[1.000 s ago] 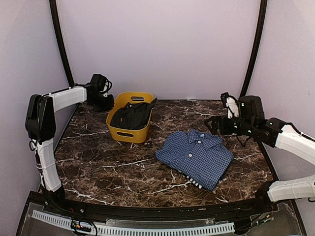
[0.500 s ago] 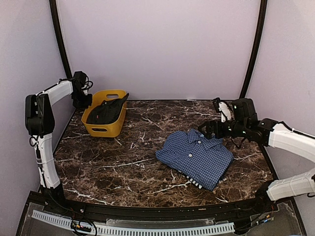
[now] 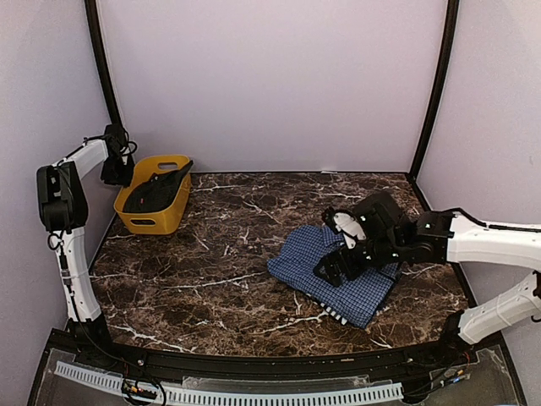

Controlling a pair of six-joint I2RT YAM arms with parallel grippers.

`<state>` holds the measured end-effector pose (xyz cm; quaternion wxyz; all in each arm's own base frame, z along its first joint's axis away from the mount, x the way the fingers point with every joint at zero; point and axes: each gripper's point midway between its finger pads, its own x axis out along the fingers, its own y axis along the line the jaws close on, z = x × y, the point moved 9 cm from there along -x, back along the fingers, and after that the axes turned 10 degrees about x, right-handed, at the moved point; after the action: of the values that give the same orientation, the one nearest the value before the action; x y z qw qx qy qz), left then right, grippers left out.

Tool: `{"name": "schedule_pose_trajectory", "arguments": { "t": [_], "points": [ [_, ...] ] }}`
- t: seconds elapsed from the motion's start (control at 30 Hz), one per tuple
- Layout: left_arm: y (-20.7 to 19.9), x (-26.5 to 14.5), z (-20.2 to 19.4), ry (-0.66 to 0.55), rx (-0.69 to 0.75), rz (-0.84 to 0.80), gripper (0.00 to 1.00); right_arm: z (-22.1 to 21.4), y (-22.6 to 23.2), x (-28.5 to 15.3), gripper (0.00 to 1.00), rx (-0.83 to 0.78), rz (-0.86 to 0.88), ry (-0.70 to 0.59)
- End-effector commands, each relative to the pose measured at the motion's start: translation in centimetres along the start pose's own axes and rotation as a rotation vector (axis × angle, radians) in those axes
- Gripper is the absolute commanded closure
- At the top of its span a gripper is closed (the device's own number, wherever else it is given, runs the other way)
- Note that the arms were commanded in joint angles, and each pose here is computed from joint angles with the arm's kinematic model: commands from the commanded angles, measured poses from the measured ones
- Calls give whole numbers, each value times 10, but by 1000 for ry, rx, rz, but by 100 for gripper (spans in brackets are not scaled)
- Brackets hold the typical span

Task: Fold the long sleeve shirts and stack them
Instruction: Move the bin to the corner of the board, then move the square-folded shirt to the corner of the board.

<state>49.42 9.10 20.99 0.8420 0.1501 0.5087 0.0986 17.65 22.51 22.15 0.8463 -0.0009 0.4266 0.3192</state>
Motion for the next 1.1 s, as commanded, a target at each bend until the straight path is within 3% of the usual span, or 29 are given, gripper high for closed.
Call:
{"name": "schedule_pose_trajectory", "arguments": {
  "t": [0.0, 0.03, 0.13, 0.2, 0.33, 0.53, 0.7, 0.93, 1.07],
  "points": [
    [27, -36, 20, -72, -68, 108, 43, -21, 23, 2, 1, 1, -144, 58],
    [32, -50, 27, -119, -99, 110, 37, -27, 26, 6, 1, 1, -178, 82],
    [40, -83, 41, -233, -164, 75, 7, -50, 28, 21, 1, -4, -304, 170],
    [41, -106, 45, -296, -200, 22, 2, -63, 23, 31, 2, 13, -388, 230],
    [21, -150, 42, -392, -210, -81, 1, -72, -1, 42, 1, 62, -610, 298],
    [-44, -208, 23, -492, -145, -289, 1, -50, -46, 50, 2, 178, -741, 341],
    [-86, -210, -6, -494, -109, -427, 1, -23, -94, 42, 1, 229, -930, 321],
    [-101, -221, -14, -508, -74, -473, 1, 19, -158, 29, 1, 235, -1095, 282],
    [-107, -223, -16, -506, -60, -483, 1, 23, -169, 14, 1, 272, -1103, 262]
  ]
}}
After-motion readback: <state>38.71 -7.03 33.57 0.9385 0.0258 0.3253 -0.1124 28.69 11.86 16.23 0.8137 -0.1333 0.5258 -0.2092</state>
